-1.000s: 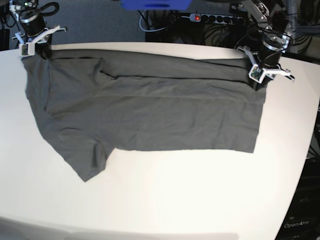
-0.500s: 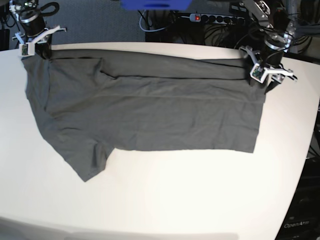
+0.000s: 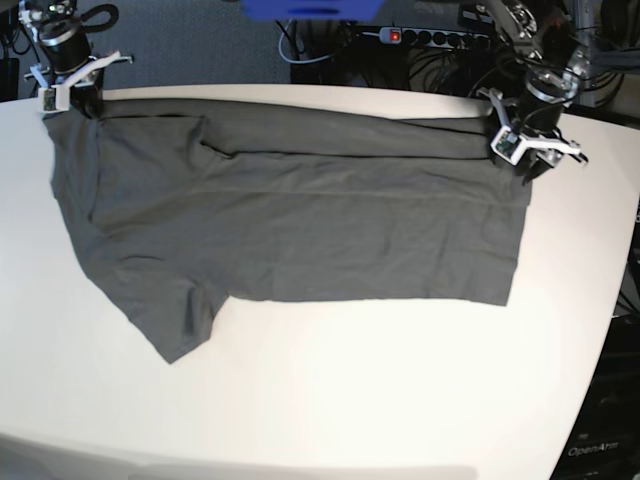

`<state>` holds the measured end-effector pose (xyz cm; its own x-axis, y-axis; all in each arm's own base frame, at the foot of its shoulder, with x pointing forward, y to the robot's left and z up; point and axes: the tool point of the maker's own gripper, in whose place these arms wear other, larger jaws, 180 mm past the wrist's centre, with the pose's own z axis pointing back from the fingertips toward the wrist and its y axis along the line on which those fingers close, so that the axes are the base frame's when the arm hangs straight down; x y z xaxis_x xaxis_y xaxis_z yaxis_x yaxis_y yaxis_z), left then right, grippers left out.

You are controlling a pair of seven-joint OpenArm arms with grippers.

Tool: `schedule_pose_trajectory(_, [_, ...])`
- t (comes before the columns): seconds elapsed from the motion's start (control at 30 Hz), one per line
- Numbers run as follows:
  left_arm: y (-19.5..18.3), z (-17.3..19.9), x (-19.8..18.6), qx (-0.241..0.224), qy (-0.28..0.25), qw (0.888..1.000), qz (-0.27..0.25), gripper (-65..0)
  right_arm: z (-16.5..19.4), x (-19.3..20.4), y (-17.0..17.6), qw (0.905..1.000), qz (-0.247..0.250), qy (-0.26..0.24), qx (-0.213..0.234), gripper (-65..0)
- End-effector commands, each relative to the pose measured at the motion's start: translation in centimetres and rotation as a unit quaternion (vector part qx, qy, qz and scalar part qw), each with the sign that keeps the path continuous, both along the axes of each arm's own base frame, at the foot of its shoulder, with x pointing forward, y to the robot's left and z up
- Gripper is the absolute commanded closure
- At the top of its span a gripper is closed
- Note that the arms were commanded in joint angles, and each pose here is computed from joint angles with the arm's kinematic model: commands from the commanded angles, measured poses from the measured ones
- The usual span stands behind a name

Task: Fold the T-shirt properly
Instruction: 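Open the left gripper off the shirt's edge, then reposition the open left gripper over the folded edge's end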

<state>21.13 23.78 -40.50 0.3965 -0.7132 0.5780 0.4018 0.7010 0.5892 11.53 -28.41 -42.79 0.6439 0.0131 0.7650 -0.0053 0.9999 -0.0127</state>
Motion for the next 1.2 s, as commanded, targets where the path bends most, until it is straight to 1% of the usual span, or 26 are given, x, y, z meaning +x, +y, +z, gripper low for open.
schedule_pose_trajectory(0.0, [0.2, 1.4, 0.7, 0.008, -0.025, 1.000, -0.007, -28.5, 0.8, 0.2, -0.4, 0.9999, 0.002, -0.013, -0.005, -3.6])
schedule_pose_trajectory(0.17, [0.3, 1.9, 1.0, 0.014, -0.030, 0.999, -0.009, -28.5, 0.8, 0.2, -0.4, 0.9999, 0.001, -0.014, -0.004, -3.5])
schedule_pose_trajectory(0.37, [-0.6, 2.2, 1.9, 0.019, -0.034, 0.999, -0.037, -28.5, 0.8, 0.2, -0.4, 0.9999, 0.001, -0.014, -0.004, -3.5])
schedule_pose_trajectory(0.47, [-0.7, 2.2, 2.0, 0.021, -0.033, 0.998, -0.040, -28.5, 0.8, 0.2, -0.4, 0.9999, 0.001, -0.014, -0.004, -3.5])
schedule_pose_trajectory(0.57, [-0.5, 1.3, 1.5, 0.046, -0.005, 0.998, -0.049, -28.5, 0.8, 0.1, -0.4, 0.9999, 0.001, -0.013, -0.004, -3.5])
schedule_pose_trajectory(0.67, [-0.2, 0.9, 1.2, 0.061, 0.009, 0.997, -0.054, -28.4, 0.8, 0.1, -0.4, 0.9999, 0.001, -0.013, -0.004, -3.5])
schedule_pose_trajectory(0.93, [-2.3, 4.8, 2.3, 0.052, -0.066, 0.992, -0.099, -28.4, 0.8, 0.2, -0.4, 0.9999, 0.001, -0.014, -0.004, -3.5])
schedule_pose_trajectory(1.0, [-2.3, 5.2, 2.4, 0.056, -0.070, 0.991, -0.102, -28.4, 0.8, 0.2, -0.4, 0.9999, 0.001, -0.014, -0.004, -3.5])
schedule_pose_trajectory(1.07, [-2.4, 4.9, 1.9, 0.058, -0.063, 0.991, -0.107, -28.4, 0.8, 0.2, -0.4, 0.9999, 0.001, -0.014, -0.004, -3.5])
schedule_pose_trajectory(1.17, [-2.8, 5.0, 1.3, 0.053, -0.066, 0.989, -0.120, -28.4, 0.8, 0.2, -0.4, 0.9999, 0.001, -0.014, -0.004, -3.5])
